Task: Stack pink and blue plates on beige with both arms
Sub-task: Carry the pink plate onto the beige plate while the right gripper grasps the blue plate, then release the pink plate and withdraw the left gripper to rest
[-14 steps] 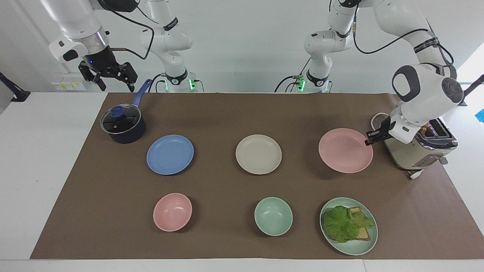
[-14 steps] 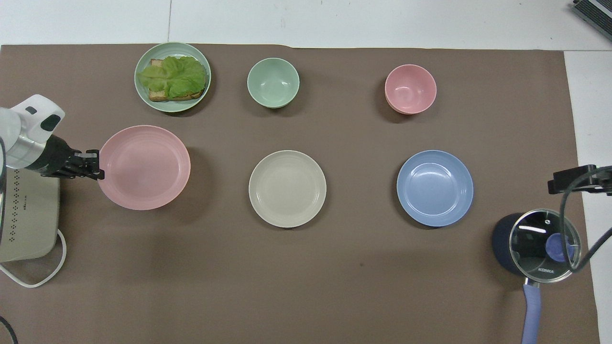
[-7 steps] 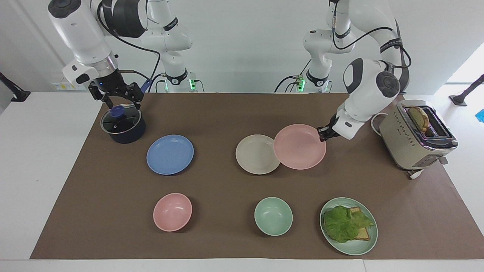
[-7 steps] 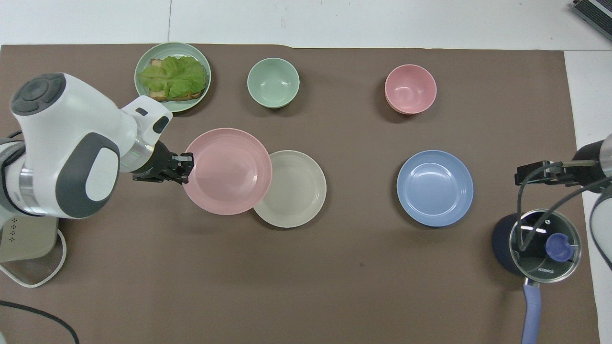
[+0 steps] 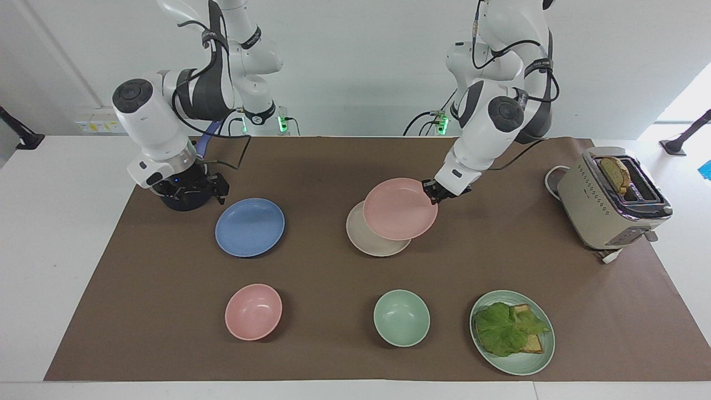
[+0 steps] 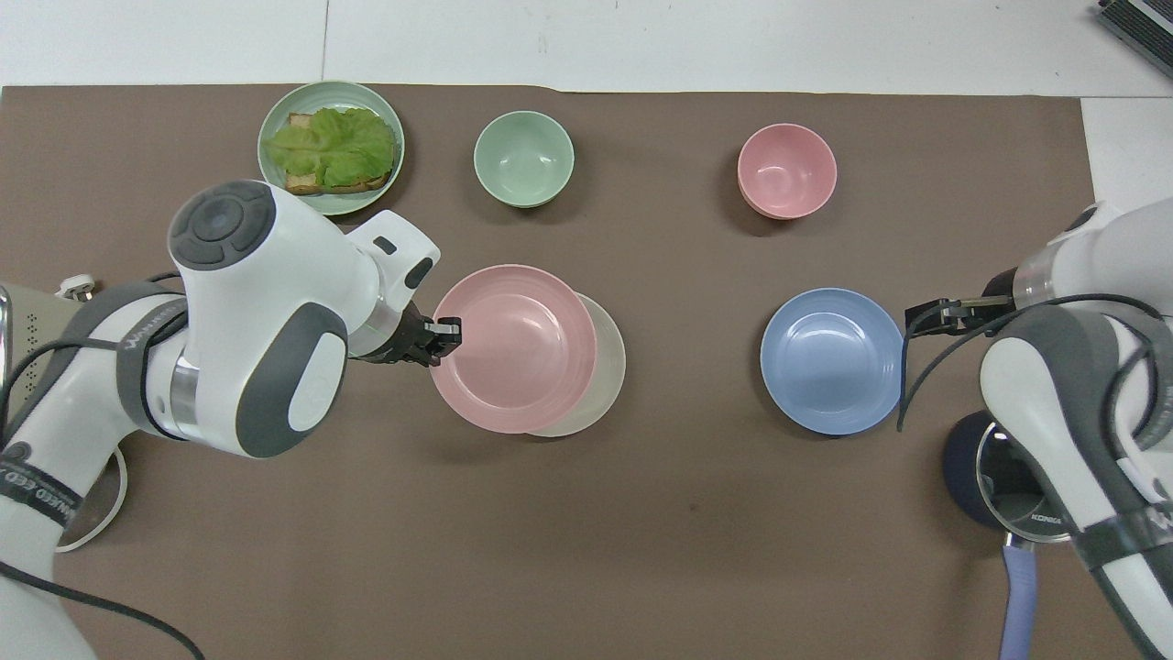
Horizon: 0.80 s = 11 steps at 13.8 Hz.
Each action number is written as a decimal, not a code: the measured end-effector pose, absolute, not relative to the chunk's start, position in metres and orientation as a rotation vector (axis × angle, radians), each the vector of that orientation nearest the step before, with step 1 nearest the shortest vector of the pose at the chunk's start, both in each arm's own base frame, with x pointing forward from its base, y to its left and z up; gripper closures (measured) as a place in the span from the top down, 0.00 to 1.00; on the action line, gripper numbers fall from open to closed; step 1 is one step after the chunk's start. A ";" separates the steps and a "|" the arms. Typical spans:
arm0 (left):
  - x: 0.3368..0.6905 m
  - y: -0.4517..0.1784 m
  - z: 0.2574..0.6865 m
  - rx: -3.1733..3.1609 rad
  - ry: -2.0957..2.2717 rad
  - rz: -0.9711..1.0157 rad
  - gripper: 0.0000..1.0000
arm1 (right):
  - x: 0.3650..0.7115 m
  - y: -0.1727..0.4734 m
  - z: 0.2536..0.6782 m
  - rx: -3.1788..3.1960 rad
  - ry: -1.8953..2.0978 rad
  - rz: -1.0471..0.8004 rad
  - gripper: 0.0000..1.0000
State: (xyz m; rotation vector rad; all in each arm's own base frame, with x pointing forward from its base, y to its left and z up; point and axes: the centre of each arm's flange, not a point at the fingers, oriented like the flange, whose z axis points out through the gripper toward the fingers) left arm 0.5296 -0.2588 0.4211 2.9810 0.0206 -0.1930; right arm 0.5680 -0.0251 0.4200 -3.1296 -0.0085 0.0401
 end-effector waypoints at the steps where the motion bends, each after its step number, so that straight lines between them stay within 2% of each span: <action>1: 0.526 -0.264 0.412 2.983 0.015 -0.189 0.05 | 0.570 -0.025 0.406 -3.131 -0.011 0.048 1.00; 7: 0.523 -0.272 0.383 2.984 0.012 -0.167 0.05 | 0.570 -0.028 0.344 -3.091 0.018 0.076 1.00; 11: 0.514 -0.290 0.379 2.987 -0.003 -0.172 0.05 | 0.570 -0.033 0.305 -3.054 0.016 0.092 1.00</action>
